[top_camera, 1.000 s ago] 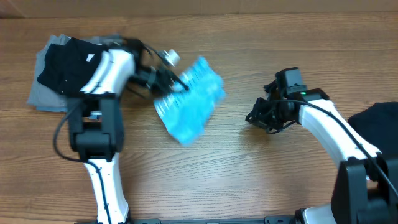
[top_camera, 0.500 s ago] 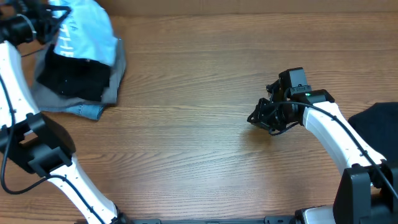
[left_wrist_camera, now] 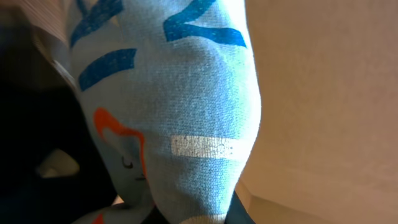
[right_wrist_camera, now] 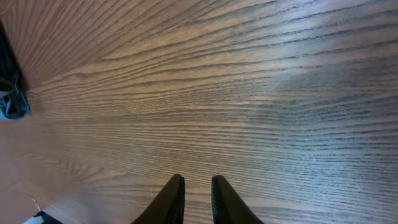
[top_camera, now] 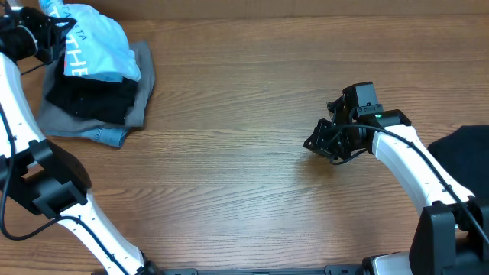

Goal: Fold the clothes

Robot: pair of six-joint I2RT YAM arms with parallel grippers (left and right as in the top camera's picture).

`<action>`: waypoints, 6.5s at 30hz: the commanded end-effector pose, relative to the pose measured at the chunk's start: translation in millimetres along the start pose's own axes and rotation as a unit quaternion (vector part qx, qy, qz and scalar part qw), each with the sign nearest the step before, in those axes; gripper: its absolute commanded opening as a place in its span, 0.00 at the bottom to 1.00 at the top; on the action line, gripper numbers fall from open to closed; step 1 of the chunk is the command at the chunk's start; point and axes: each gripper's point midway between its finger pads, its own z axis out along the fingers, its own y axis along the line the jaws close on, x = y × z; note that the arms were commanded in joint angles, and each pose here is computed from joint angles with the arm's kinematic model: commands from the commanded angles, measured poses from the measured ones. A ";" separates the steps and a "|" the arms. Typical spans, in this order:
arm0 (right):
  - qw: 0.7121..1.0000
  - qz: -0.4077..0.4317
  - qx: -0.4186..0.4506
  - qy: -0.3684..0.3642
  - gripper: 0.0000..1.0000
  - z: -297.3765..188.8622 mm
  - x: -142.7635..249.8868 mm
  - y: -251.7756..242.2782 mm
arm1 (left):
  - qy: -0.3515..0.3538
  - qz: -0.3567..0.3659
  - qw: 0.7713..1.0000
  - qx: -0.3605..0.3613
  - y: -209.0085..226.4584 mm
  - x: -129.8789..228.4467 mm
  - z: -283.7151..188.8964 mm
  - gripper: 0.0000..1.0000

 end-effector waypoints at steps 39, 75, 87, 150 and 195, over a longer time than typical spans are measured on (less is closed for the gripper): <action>1.000 0.001 -0.003 0.000 0.19 -5.3 2.2 2.6 | -0.083 0.142 0.933 -0.321 118.2 -18.4 -141.6 0.57; 0.987 -0.124 -0.052 -0.093 0.19 -71.8 -15.7 55.0 | -0.087 0.422 0.872 -0.233 -95.0 119.5 -177.6 0.66; 0.850 -0.262 -0.072 -0.451 1.00 -309.3 40.3 116.1 | -0.070 0.529 0.841 -0.095 -137.9 278.7 -280.7 1.00; 0.742 -0.291 -0.045 -0.602 1.00 -133.9 41.1 -36.5 | -0.070 0.523 0.844 -0.096 -135.4 282.3 -282.9 1.00; 0.742 -0.291 -0.045 -0.602 1.00 -133.9 41.1 -36.5 | -0.298 0.678 0.668 0.077 2.3 340.3 -184.5 1.00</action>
